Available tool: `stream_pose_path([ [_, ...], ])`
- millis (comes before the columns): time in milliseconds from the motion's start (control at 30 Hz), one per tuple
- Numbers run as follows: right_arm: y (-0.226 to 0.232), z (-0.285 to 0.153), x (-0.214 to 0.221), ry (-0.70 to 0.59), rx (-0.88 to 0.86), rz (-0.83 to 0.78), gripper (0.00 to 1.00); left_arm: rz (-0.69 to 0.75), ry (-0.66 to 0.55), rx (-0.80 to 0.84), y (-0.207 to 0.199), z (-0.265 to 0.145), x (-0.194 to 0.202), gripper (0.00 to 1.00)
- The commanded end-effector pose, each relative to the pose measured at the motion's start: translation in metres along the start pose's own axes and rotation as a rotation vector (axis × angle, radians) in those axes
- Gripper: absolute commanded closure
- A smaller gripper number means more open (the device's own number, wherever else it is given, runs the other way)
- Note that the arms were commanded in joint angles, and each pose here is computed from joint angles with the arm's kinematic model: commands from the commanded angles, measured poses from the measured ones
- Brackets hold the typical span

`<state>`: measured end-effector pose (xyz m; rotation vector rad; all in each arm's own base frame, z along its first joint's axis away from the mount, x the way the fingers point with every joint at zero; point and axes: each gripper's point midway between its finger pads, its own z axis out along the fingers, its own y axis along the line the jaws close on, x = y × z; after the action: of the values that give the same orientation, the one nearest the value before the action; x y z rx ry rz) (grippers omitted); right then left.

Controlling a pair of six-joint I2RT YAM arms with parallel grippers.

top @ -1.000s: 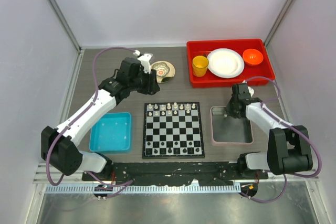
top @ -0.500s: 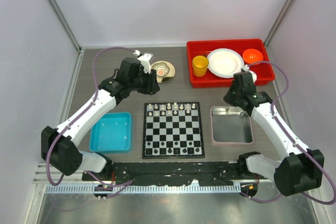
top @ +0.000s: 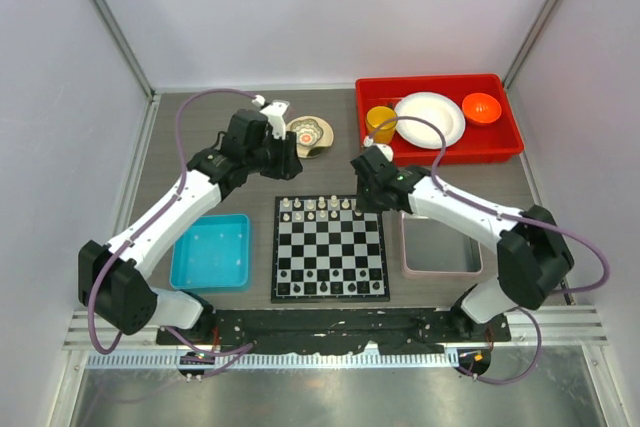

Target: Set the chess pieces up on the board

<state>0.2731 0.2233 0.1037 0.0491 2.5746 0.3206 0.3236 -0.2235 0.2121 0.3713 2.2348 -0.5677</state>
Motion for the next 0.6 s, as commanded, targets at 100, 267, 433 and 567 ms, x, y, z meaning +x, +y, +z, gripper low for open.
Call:
stream_pose_path([
  [100,0.039,0.022,-0.012,-0.038,-0.039,-0.008,0.94,0.014,-0.061,-0.031,0.008,-0.009,-0.015,0.55],
  [267,0.04,0.034,-0.01,-0.027,-0.016,-0.018,0.94,0.012,-0.06,-0.025,0.007,-0.009,-0.015,0.55],
  [433,0.037,0.041,-0.008,-0.023,0.011,-0.027,0.94,0.01,-0.06,-0.023,0.007,-0.009,-0.015,0.55],
  [567,0.033,0.046,-0.005,-0.013,0.027,-0.032,0.94,0.008,-0.059,-0.02,0.006,-0.009,-0.015,0.55],
])
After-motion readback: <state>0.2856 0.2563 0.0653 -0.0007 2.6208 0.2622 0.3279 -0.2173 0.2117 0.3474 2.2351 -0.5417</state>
